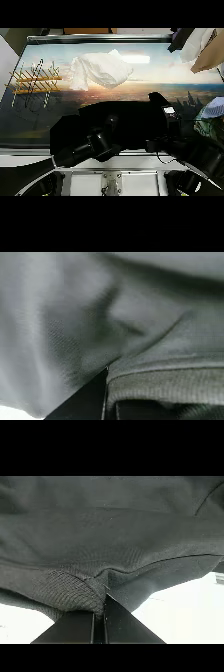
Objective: Fold the clothes and pants, and hang the long-sleeved shirts on hangers.
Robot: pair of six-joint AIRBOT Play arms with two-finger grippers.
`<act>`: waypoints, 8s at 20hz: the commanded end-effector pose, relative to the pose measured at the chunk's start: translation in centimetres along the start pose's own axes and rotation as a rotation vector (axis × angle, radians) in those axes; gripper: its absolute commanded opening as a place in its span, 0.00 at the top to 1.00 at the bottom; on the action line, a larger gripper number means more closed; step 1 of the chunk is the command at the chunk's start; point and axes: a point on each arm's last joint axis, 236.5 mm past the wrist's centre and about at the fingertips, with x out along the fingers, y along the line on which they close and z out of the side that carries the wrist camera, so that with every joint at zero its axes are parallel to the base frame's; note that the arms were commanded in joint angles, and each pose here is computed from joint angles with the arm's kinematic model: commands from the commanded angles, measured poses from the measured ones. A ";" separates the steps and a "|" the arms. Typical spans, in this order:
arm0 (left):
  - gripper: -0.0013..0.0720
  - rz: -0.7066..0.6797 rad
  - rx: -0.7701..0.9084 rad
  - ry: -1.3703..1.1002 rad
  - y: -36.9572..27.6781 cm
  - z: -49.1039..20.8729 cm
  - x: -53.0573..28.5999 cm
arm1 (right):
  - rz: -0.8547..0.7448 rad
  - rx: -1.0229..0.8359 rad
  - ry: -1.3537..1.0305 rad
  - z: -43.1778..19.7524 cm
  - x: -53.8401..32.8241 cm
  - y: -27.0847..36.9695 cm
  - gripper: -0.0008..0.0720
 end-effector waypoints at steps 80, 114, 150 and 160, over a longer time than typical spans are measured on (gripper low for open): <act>0.74 0.509 -0.276 0.006 51.0 18.0 10.6 | -0.078 -0.070 0.189 8.7 2.1 2.4 0.95; 0.96 -0.381 0.606 -0.159 21.7 9.4 -16.0 | -0.078 -0.070 0.189 8.7 2.1 2.4 0.95; 0.96 -0.617 0.916 0.072 14.9 -4.4 -6.4 | -0.078 -0.070 0.189 8.7 2.1 2.4 0.95; 0.96 -0.598 0.991 0.079 11.3 -1.3 -3.4 | -0.078 -0.069 0.189 8.7 2.1 2.4 0.95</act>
